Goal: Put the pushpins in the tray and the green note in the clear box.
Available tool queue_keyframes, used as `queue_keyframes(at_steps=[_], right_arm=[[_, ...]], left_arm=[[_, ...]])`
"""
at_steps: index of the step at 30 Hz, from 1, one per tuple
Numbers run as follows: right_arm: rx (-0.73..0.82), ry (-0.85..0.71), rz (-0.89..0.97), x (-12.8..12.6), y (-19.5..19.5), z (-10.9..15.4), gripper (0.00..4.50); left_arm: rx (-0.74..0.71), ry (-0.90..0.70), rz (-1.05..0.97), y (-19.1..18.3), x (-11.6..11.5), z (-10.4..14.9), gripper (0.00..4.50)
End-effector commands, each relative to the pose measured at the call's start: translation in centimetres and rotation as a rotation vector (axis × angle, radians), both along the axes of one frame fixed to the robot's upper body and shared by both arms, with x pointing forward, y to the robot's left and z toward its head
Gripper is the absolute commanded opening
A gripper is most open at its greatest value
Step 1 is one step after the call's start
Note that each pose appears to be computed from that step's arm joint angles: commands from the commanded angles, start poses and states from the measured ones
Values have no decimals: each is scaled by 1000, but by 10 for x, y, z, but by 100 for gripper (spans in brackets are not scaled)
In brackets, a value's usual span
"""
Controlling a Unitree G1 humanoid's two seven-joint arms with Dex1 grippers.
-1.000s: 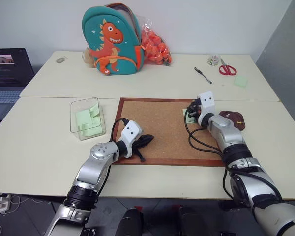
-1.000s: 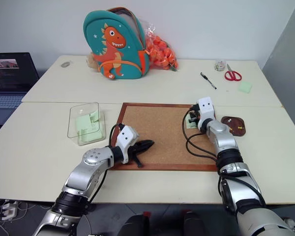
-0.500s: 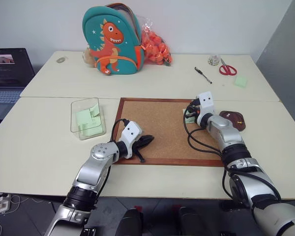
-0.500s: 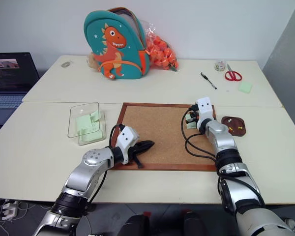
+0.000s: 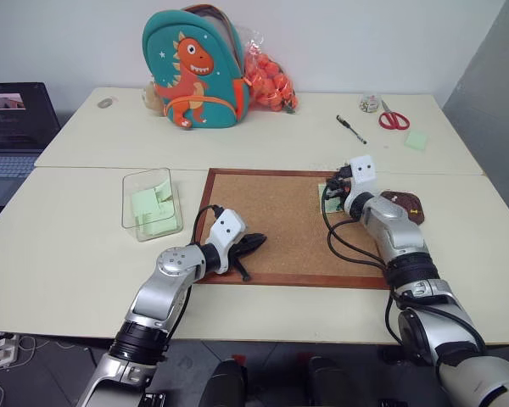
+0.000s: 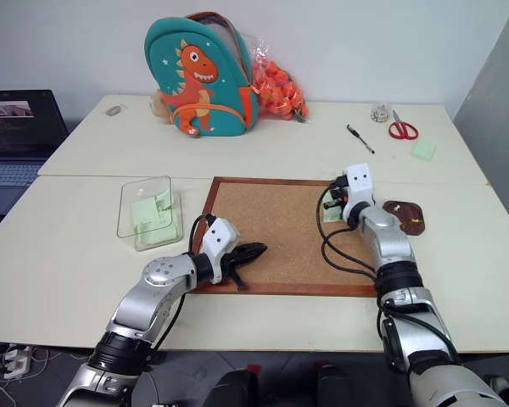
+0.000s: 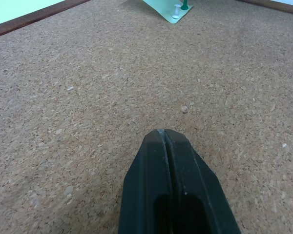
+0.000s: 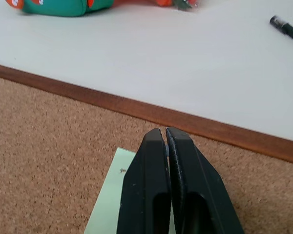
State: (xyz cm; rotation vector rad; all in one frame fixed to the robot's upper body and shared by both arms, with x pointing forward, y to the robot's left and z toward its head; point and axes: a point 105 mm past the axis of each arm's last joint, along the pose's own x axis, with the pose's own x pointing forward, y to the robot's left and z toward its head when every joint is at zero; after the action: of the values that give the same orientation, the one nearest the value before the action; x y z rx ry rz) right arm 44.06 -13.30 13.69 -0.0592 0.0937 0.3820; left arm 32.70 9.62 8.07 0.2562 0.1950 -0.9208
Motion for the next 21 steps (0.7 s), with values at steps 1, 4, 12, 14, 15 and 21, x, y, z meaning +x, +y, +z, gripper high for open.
queue_keyframes(at_steps=[1,4,12,14,15,21], right_arm=[[35,-81,-3,-1,-2,24,1],[39,-106,-3,-3,-3,30,1],[27,-210,-47,-25,-30,63,1],[24,-216,-72,-38,-43,67,1],[18,-216,-91,-45,-51,67,1],[-47,-130,-241,-78,-104,43,1]], left_arm=[[38,111,-25,-3,-12,-27,0],[38,112,-24,-3,-12,-28,0],[37,115,-21,-2,-13,-29,0],[37,117,-21,-2,-14,-29,0],[38,117,-20,-1,-14,-29,0],[38,123,-24,-2,-15,-31,0]])
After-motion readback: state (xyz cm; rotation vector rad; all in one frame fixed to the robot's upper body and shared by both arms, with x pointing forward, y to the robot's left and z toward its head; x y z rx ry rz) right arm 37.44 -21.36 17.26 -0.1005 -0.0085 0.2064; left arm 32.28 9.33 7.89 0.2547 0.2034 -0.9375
